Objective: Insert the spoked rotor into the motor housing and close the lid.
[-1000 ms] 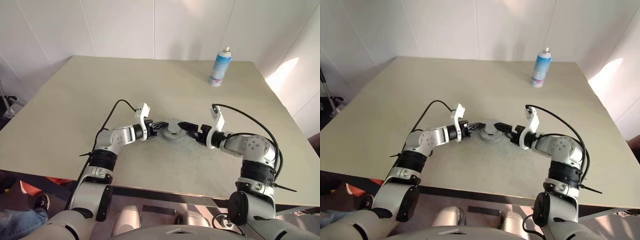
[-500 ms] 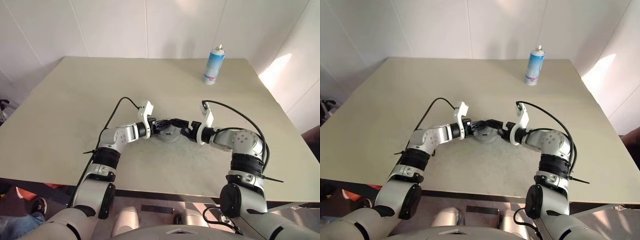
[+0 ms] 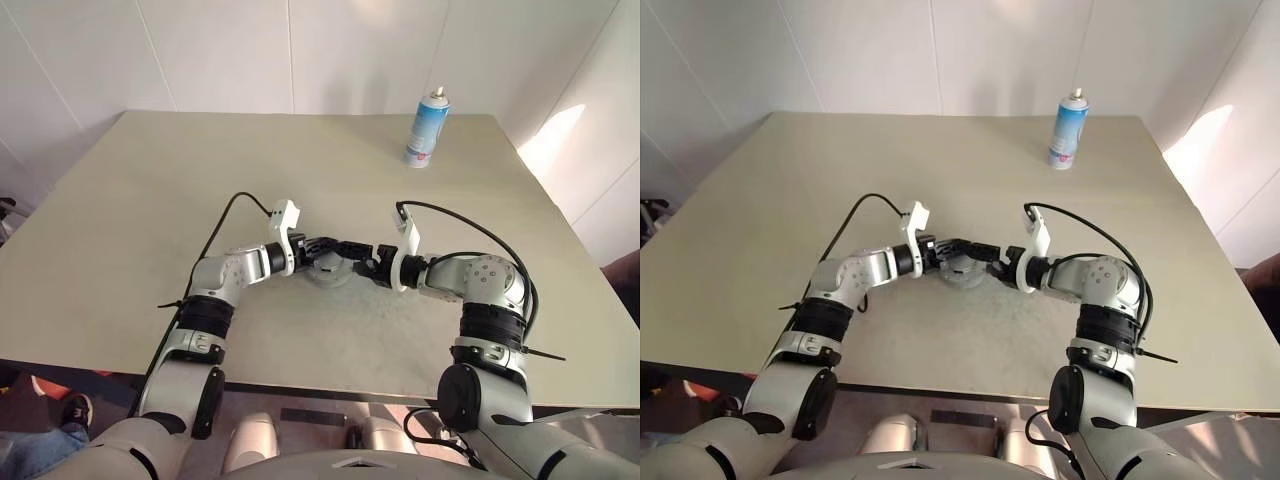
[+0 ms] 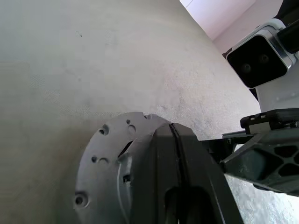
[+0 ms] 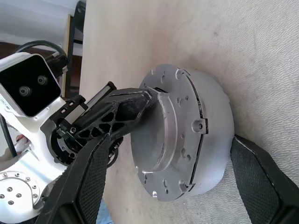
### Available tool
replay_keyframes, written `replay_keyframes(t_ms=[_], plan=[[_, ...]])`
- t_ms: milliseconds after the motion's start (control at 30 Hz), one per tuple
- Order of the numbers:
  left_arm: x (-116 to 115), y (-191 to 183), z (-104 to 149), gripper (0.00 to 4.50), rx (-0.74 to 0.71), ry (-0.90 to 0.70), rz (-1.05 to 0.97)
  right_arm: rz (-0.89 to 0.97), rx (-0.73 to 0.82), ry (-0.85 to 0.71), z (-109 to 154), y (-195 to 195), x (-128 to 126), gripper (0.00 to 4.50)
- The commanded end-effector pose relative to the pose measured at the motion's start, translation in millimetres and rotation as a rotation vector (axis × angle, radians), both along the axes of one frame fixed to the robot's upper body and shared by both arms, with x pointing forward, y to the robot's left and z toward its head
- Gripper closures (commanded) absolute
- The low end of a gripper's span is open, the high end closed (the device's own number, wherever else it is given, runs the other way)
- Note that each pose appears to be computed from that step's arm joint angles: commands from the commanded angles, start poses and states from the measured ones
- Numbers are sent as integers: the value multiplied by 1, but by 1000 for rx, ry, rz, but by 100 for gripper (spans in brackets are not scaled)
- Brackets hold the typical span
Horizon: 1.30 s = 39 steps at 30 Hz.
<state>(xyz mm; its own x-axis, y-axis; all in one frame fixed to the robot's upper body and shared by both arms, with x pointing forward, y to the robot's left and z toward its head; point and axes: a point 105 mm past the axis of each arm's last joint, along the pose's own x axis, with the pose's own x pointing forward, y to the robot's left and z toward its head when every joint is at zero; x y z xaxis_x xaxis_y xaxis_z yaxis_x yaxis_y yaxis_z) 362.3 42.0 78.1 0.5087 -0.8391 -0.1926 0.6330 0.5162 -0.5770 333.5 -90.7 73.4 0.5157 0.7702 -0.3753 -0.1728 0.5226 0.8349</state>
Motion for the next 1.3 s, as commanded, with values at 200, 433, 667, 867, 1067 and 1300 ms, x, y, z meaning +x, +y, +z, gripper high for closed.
replay_keyframes(t_ms=[200,433,667,867,1067,1300], plan=[[-13,21,-11,450,21,31,45,83,84,-25,15,16,-9,1],[-15,19,-11,450,10,39,56,80,74,-13,13,16,-10,1],[-13,16,-10,450,11,34,55,68,106,-30,18,22,-4,55],[-12,17,-9,450,15,33,58,80,147,-77,34,29,-1,218],[-10,17,-9,450,16,29,61,70,154,-88,36,30,0,249],[5,33,9,450,-87,-33,169,-27,117,-73,29,15,15,249]])
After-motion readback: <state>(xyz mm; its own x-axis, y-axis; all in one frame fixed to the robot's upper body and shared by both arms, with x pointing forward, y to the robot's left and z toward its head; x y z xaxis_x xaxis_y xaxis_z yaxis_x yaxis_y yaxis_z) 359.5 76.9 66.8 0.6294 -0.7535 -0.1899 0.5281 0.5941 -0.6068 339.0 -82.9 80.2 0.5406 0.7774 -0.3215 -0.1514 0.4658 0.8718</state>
